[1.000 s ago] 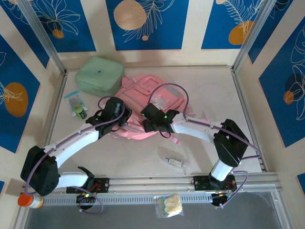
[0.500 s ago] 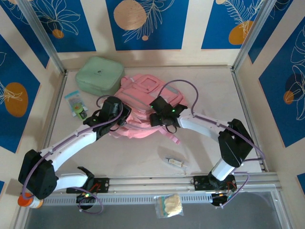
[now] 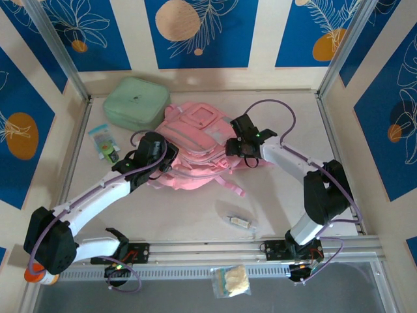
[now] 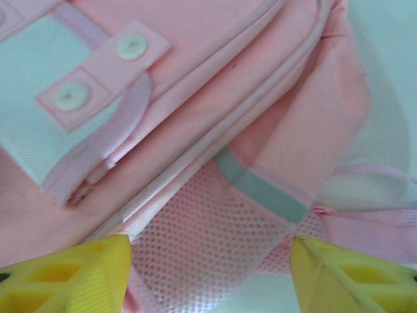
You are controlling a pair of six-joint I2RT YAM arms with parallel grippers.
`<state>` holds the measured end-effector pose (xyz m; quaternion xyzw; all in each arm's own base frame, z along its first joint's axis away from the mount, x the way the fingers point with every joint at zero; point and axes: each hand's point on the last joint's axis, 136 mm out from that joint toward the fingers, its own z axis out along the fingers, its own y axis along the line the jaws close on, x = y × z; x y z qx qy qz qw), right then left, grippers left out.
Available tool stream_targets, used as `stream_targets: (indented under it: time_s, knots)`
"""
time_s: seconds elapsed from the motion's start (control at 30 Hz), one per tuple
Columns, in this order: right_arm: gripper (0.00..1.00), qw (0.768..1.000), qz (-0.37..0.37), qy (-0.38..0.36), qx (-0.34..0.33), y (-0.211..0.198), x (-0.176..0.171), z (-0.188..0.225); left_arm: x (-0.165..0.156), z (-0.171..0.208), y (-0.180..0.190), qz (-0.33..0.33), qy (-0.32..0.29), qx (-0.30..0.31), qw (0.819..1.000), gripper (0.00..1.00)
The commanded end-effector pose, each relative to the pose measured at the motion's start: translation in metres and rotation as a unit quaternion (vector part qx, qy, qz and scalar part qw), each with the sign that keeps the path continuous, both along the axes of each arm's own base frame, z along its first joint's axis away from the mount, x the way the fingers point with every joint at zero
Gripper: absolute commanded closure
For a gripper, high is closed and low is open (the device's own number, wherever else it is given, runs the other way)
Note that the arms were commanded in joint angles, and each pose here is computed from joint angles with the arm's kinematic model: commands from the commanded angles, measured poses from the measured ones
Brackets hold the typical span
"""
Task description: Pack the student bag
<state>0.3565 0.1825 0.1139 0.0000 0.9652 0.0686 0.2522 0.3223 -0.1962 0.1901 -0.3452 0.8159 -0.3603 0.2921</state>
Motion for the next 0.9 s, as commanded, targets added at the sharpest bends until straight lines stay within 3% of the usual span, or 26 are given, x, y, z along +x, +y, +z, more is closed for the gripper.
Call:
stream_targets:
  time_s: [0.0, 0.13, 0.4, 0.67, 0.87]
  knots:
    - [0.35, 0.996, 0.084, -0.021, 0.034, 0.033, -0.019, 0.014, 0.010, 0.045, 0.000, -0.001, -0.068, -0.031, 0.997, 1.00]
    - [0.42, 0.979, 0.174, -0.036, 0.099, 0.062, -0.046, 0.022, 0.011, 0.048, -0.002, -0.005, -0.072, -0.030, 0.997, 1.00]
    - [0.57, 0.957, 0.260, -0.055, 0.117, 0.089, -0.060, 0.020, 0.013, 0.048, -0.004, -0.003, -0.072, -0.039, 0.997, 1.00]
    - [0.60, 0.952, 0.287, -0.050, 0.091, 0.109, -0.061, 0.005, 0.014, 0.051, -0.005, -0.006, -0.074, -0.037, 0.997, 1.00]
    - [0.64, 0.965, 0.252, -0.062, 0.040, 0.101, -0.043, -0.001, 0.014, 0.051, -0.005, -0.005, -0.076, -0.037, 0.996, 1.00]
